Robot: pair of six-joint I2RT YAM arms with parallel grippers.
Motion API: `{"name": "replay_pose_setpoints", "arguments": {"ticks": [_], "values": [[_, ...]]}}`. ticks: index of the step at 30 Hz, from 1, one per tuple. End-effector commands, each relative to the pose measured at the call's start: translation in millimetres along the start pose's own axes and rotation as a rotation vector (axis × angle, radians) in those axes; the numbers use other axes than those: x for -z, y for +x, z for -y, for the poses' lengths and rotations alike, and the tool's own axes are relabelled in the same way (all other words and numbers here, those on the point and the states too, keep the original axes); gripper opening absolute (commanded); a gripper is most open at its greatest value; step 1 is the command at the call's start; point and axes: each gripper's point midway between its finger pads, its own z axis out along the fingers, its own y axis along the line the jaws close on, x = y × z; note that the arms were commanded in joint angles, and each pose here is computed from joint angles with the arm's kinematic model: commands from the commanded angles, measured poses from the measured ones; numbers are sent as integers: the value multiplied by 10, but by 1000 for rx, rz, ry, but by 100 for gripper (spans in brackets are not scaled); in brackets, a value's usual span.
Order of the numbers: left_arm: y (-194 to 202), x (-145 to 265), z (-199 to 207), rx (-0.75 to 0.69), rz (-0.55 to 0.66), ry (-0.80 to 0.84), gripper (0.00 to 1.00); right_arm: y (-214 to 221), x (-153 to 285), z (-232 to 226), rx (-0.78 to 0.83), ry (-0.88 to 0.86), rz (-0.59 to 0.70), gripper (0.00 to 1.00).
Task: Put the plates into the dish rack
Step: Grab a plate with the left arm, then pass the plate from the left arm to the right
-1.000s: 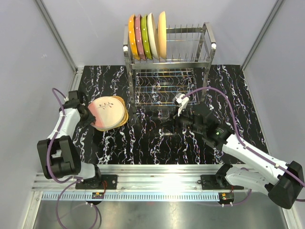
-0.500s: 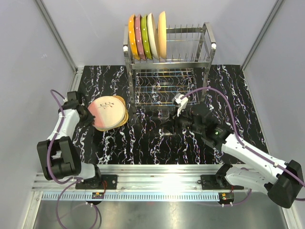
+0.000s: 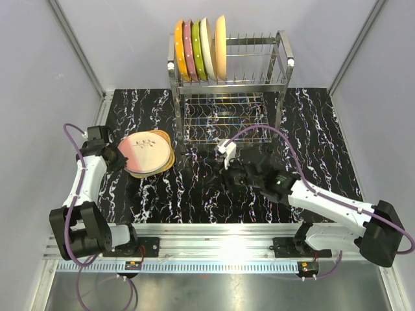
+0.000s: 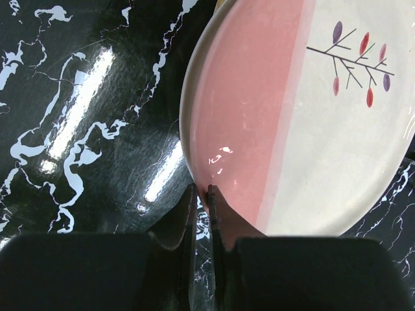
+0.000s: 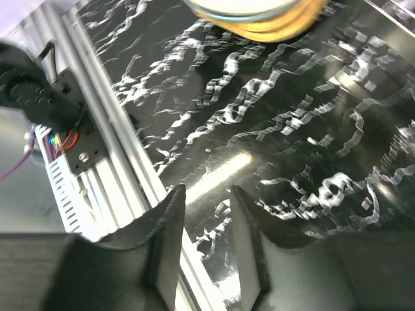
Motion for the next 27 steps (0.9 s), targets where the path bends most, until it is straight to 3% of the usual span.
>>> {"name": "replay_pose_setpoints", "arguments": {"ticks": [1,3,8,13,19,27], "values": [[-108,98,214,-35,50,117,0,-321,-113,-288,182,-66,133,48],[-99,102,223,-34,46,124,0,-307,-254,-323,231,-68,135,58],[-105,138,242,-38,52,137,0,-294,-692,-410,381,-53,123,67],[-134,215,284,-39,77,162,0,-462,-1071,-327,571,73,153,77],[-144,274,313,-41,91,182,0,-630,-1479,-223,686,156,196,81],[-165,317,358,-40,104,207,0,-555,-2092,-260,743,105,149,82]]}}
